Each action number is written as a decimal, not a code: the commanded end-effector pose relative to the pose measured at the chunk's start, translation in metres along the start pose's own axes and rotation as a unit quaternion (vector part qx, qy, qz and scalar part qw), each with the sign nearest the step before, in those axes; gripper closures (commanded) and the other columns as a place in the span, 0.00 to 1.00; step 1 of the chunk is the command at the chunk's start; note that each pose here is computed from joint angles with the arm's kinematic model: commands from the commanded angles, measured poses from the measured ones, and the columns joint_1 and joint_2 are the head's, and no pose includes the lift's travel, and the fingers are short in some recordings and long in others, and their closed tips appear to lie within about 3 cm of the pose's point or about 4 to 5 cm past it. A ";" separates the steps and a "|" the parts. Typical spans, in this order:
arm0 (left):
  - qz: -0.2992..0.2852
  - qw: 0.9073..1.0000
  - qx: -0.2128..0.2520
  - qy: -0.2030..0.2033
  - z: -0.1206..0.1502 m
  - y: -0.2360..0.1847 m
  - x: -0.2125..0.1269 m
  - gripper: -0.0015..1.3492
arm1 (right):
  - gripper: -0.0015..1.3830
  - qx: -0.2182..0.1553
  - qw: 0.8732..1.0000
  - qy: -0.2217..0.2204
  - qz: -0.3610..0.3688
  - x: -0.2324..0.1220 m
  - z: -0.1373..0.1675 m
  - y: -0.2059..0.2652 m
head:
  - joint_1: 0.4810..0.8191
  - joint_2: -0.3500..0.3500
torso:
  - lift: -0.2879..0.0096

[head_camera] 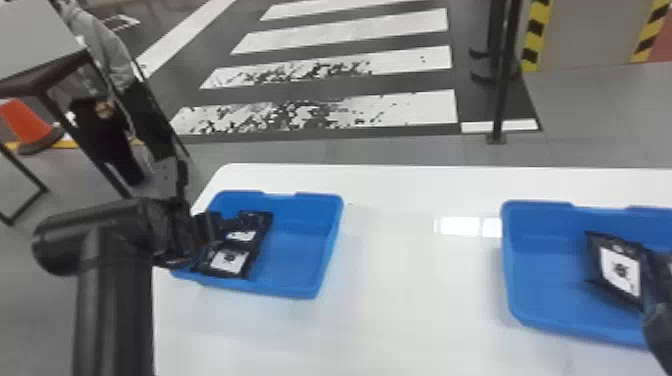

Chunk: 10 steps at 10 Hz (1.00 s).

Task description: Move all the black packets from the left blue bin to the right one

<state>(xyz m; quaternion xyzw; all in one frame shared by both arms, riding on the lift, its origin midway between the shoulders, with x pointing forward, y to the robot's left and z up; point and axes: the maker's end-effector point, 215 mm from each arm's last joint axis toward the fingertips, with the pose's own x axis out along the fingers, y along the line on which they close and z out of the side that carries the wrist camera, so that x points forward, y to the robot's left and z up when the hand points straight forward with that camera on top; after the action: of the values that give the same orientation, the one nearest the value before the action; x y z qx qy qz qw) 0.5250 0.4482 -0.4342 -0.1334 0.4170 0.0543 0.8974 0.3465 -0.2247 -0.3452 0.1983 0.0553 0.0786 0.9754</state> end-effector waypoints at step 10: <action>0.032 0.998 0.060 0.000 0.015 -0.003 0.025 0.90 | 0.17 0.041 0.999 0.009 0.006 0.000 -0.012 0.004 | 0.63 0.91 | 0.48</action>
<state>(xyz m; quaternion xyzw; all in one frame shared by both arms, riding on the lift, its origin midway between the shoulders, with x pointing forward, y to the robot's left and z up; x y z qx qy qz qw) 0.5520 0.4494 -0.4548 -0.0722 0.4367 0.0593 0.8948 0.3451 -0.2172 -0.3560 0.2383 0.0668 0.0835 0.9653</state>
